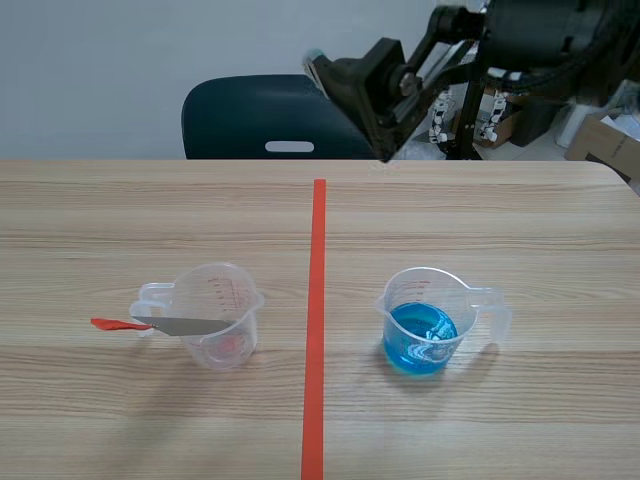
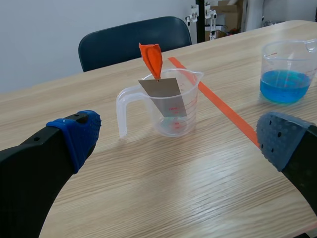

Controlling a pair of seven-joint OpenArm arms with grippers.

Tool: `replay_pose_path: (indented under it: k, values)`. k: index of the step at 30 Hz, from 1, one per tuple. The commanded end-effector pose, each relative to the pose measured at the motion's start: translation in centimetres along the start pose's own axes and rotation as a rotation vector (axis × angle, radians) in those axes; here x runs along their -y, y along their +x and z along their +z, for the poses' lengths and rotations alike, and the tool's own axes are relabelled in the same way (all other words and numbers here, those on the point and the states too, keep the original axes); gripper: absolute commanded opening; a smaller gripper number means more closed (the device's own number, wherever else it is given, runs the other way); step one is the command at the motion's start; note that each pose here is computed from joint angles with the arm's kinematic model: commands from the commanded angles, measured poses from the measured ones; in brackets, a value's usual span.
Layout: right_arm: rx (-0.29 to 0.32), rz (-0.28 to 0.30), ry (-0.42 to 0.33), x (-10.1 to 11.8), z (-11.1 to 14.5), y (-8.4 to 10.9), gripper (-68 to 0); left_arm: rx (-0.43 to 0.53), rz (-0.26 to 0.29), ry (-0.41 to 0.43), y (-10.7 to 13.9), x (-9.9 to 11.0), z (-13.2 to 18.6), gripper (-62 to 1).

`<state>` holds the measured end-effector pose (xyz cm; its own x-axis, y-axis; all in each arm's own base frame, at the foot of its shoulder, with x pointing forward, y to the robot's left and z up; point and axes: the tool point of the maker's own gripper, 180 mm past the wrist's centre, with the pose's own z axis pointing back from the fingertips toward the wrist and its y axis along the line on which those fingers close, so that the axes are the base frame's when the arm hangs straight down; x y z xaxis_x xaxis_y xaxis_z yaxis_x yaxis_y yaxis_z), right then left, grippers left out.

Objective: Do the redox reaction experiment. return to the home posture

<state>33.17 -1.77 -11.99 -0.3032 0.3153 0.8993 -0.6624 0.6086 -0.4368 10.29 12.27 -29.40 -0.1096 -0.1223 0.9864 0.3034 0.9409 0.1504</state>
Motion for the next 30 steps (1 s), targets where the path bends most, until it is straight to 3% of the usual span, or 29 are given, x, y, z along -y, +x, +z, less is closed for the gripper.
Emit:
replay_pose_path:
  k: [1,7,11,18,24,30]
  values:
    - [-0.02,0.02,-0.016,0.7,0.7,-0.4,0.4,0.003,-0.006,0.003,0.6,-0.2,-0.4,1.4]
    - [-0.176,0.125,-0.108,3.5,4.1,-4.2,0.4,-0.032,-0.014,-0.003,1.2,-1.5,-2.3,1.4]
    - [-0.237,0.109,-0.183,5.2,6.5,-5.8,0.4,-0.054,-0.016,-0.044,1.9,-1.9,-3.5,1.4]
    - [-0.23,0.119,-0.277,7.4,9.8,-5.7,0.4,-0.045,-0.008,-0.051,4.2,-3.4,-5.4,1.4]
    - [-0.255,0.114,-0.273,6.0,11.5,-5.2,0.4,-0.026,-0.032,-0.061,5.6,-4.2,-6.3,1.4]
    - [-0.317,0.058,-0.212,2.3,13.0,-6.1,0.4,-0.029,-0.022,-0.169,6.1,-3.2,-6.6,1.4]
